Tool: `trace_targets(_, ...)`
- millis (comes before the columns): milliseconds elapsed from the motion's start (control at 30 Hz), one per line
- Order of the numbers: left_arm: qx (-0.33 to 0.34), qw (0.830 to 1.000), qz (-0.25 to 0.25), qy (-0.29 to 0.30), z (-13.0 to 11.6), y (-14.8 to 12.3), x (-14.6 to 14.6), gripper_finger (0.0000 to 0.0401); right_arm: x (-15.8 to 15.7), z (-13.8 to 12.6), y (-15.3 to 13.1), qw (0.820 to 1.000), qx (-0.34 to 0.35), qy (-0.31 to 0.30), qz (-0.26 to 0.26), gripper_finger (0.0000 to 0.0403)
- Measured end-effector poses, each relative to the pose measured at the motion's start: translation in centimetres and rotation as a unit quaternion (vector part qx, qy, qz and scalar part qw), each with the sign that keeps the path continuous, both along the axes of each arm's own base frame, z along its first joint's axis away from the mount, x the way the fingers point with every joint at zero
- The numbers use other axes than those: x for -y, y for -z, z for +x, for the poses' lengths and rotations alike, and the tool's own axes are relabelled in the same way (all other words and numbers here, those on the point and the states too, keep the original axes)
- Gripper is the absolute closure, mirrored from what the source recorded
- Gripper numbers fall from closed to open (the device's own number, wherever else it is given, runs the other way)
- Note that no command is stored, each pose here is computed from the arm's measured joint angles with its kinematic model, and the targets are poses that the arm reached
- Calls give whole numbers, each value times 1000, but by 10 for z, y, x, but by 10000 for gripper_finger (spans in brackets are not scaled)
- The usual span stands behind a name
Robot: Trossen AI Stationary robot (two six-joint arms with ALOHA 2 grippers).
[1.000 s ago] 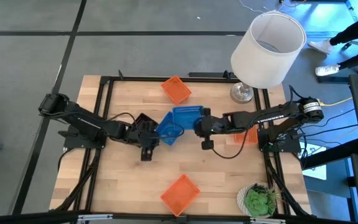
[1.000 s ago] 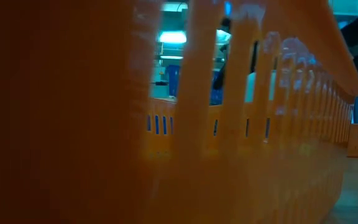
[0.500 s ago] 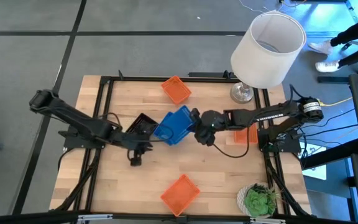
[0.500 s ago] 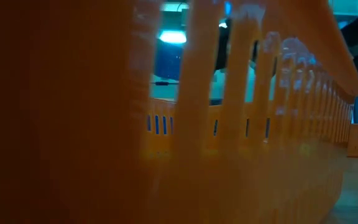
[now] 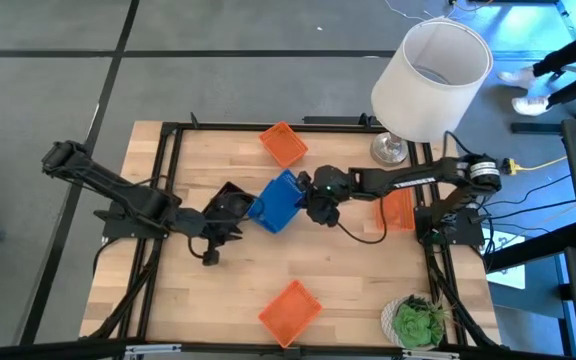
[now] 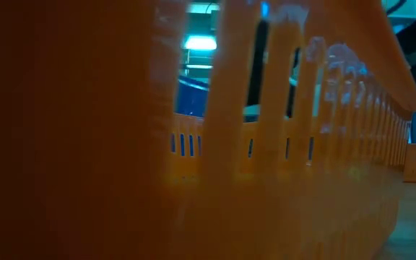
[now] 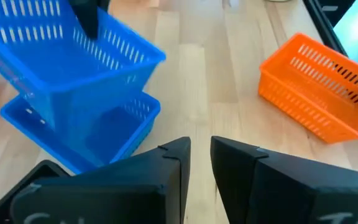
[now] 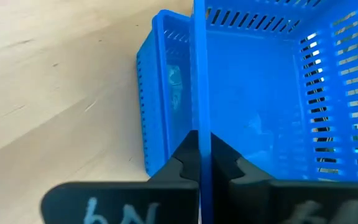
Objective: Stack baskets by color
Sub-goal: Stack the right blue bin on the left blue bin
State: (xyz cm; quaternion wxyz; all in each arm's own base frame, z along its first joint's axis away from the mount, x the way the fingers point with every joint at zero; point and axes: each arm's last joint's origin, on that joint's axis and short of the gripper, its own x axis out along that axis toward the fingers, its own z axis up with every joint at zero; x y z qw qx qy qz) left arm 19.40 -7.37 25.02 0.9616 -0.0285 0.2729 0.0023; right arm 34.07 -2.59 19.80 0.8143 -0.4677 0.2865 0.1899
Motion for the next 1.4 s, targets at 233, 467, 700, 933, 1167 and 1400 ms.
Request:
trace_targets(233,7,1000,4,-9,-2,-2,-1,346,7,9,25,1000,-19,-14,7,403)
trace_targets(467,7,1000,4,-10,-2,-2,-2,346,6,4,29,998,-56,-14,15,403)
trace_targets(700,7,1000,4,-10,-2,-2,-2,346,-4,-3,33,994,-101,-19,27,403)
trace_targets(933,7,1000,4,-10,-2,-2,-1,346,-4,-1,32,995,-93,13,16,388)
trace_targets(1167,7,1000,4,-10,-2,-2,-1,346,-3,0,31,996,-87,29,17,356)
trace_targets(1400,7,1000,3,-11,-2,-2,-1,346,-3,3,28,997,-63,36,22,328)
